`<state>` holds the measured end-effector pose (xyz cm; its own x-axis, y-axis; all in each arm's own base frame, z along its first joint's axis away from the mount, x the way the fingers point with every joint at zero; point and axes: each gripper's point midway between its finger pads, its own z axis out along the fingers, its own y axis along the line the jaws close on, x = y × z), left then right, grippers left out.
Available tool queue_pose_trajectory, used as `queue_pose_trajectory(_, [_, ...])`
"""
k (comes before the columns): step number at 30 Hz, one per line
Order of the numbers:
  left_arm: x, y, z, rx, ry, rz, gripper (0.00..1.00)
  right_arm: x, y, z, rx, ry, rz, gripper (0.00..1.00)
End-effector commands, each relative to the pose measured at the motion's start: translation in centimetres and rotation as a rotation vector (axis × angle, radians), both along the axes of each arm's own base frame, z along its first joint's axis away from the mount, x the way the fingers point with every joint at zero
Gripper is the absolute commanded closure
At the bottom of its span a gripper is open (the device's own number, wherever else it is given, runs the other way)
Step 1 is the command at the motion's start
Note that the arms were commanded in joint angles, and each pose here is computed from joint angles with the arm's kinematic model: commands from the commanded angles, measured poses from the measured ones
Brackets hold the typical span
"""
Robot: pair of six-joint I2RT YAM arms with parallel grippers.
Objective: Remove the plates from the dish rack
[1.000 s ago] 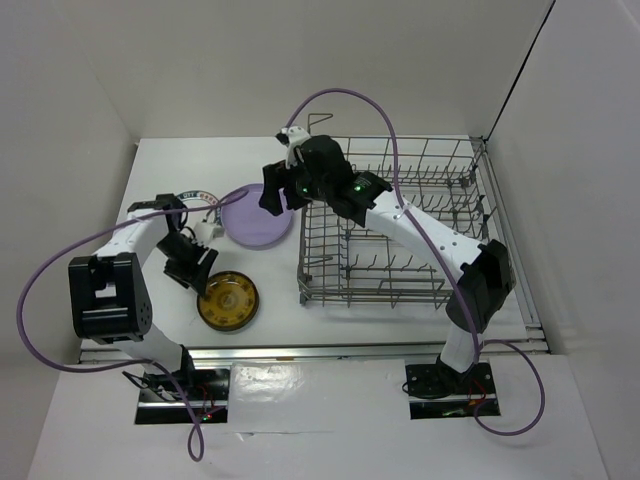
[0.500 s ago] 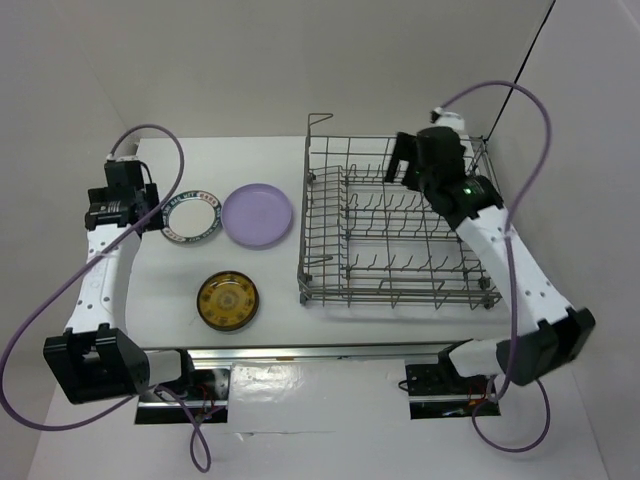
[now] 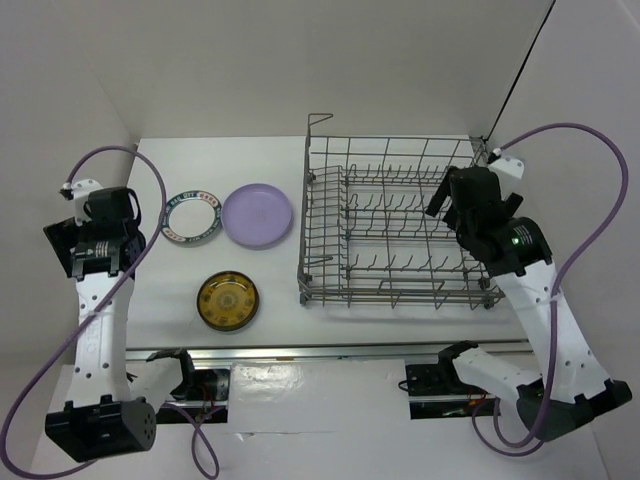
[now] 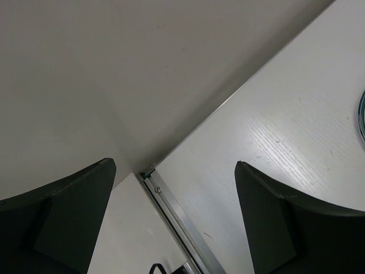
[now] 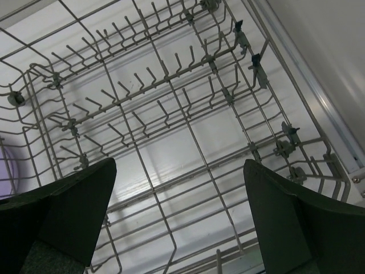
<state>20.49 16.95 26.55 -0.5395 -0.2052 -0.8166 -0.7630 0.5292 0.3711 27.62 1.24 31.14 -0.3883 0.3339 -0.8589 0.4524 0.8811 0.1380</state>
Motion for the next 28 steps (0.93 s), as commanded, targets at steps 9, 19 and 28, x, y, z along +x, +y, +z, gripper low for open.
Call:
queue_pose_trajectory(9, [-1.3,-1.0,0.5,-0.016,-0.038,-0.081,0.00,-4.6,-0.3,1.7,0.077,-0.100,0.088,0.00])
queue_pose_trajectory(19, [-1.3,-1.8,1.4,-0.048,-0.057,-0.127,0.01,-6.1,-0.1,1.6,0.090,-0.091,0.127,0.00])
queue_pose_trajectory(28, [-1.2,-2.1,1.5,-0.057,-0.069,-0.144,0.01,-6.9,-0.3,2.1,0.101,-0.107,0.135,0.00])
